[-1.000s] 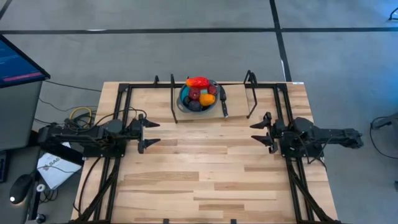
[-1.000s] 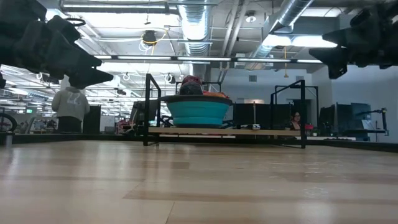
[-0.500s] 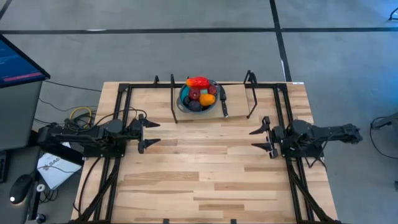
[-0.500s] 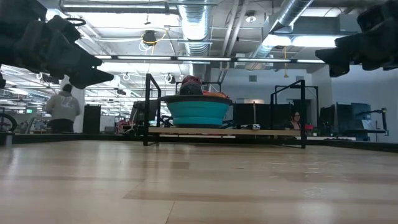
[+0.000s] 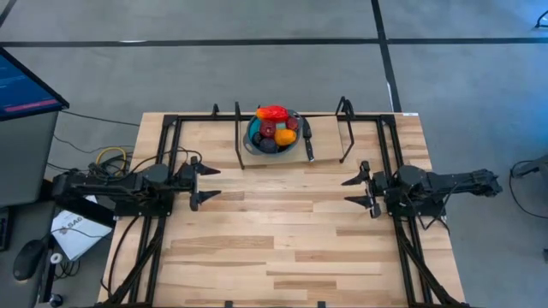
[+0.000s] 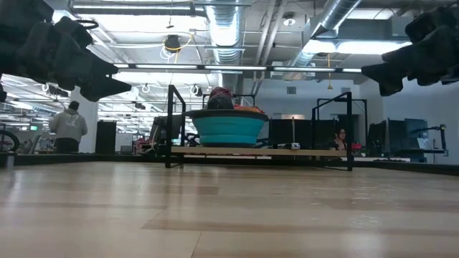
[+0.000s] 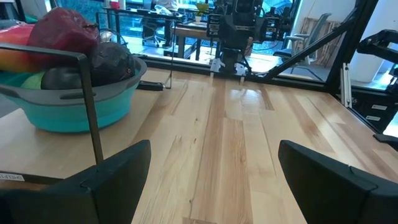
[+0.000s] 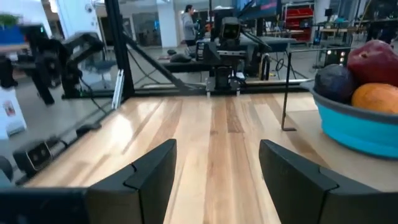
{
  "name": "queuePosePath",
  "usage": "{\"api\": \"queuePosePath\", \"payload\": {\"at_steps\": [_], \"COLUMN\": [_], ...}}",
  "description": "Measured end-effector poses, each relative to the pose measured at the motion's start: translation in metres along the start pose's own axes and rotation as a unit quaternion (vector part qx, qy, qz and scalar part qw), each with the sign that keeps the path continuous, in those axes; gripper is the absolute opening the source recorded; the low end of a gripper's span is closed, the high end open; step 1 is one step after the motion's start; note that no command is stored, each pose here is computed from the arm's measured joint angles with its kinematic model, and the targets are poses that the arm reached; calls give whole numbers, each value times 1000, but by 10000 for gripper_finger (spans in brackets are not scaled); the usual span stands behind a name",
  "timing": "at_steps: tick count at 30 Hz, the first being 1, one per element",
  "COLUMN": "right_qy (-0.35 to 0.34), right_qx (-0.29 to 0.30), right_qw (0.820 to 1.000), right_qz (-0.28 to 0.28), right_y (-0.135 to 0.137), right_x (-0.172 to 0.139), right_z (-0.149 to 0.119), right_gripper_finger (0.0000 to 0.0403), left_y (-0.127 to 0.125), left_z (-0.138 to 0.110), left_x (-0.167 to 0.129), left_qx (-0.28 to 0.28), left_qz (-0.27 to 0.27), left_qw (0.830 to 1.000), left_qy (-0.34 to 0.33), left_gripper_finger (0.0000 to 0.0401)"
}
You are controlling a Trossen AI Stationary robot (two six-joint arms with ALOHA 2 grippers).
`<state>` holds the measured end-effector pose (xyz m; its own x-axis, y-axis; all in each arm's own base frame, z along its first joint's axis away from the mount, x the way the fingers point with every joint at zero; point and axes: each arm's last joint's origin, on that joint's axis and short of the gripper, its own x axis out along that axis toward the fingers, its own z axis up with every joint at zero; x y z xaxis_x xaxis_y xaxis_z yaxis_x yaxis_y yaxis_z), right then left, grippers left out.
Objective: Pick & Place Fruit
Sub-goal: Return to Home Position
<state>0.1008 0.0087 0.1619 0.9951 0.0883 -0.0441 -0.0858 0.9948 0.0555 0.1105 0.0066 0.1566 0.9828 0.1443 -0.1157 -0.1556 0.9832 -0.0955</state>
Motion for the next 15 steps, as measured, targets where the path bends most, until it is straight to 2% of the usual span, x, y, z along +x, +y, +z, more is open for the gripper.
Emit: {"api": "queuePosePath", "payload": {"at_steps": [9, 15], "right_qy": [-1, 29], "right_qx": [-19, -20], "right_qw": [1000, 999], "right_qz": [-1, -3], "right_y": [0, -1], "right_x": [0, 3], "right_z": [0, -5], "right_gripper_finger": [224, 224], "left_y": [0, 0], "left_z": [1, 1], "left_x": [0, 0], "left_qx": [-1, -1], "left_qz": [-1, -1], "left_qw": [1000, 1000], "left_qy": [-5, -6], "left_gripper_finger": [346, 346]}}
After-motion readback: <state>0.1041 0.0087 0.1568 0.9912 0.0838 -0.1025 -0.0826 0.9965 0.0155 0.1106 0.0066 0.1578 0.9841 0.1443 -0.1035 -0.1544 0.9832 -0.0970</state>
